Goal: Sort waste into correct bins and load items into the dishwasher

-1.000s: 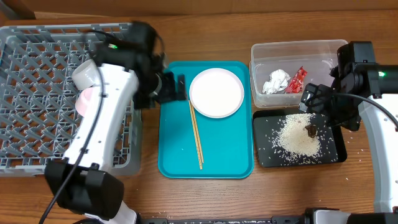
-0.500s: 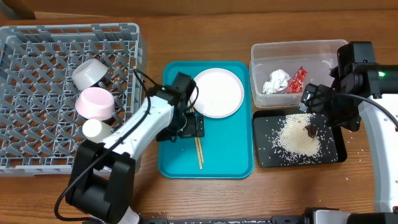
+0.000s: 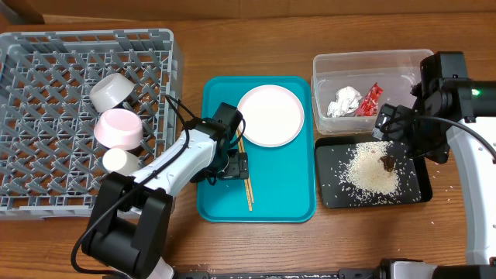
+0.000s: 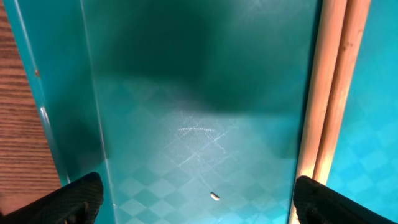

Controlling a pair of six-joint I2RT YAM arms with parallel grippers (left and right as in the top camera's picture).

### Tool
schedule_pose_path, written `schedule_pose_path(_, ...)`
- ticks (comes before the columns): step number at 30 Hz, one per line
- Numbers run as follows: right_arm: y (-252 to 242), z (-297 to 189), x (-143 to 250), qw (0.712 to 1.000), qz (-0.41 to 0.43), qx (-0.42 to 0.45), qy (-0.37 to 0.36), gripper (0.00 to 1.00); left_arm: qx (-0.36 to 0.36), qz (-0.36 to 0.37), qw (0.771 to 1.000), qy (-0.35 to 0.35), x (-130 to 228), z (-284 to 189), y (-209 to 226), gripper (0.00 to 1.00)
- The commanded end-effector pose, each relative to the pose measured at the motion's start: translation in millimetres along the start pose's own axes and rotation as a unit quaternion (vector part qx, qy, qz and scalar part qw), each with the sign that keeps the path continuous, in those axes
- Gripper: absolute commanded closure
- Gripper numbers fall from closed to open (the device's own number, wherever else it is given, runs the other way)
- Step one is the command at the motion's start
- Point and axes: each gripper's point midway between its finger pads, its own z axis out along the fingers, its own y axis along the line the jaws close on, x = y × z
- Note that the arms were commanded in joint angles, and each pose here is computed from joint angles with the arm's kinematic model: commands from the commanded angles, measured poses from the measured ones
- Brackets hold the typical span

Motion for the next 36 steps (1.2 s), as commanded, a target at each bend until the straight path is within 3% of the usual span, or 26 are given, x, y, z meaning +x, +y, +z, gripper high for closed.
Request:
schedule_pose_path(1,0,-4,-4,1.0,0.0,0.001,-0.01,0.0,-0.01,0.001,1.0,-0.008,1,1,-1,0.0)
schedule_pose_path(14,0,-4,-3,1.0,0.0,0.001,-0.01,0.0,-0.024,0.044,0.998,-0.044,-1,1,-21,0.0)
schedule_pose_path(18,0,-4,-3,1.0,0.0,0.001,-0.01,0.0,-0.025,0.043,0.998,-0.041,0,1,-20,0.02)
schedule_pose_path(23,0,-4,-3,1.0,0.0,0.001,-0.01,0.0,-0.028,0.038,0.998,-0.034,4,1,-18,0.12)
schedule_pose_path(36,0,-4,-3,1.0,0.0,0.002,-0.01,0.0,-0.032,0.038,0.998,-0.031,6,5,-16,0.13)
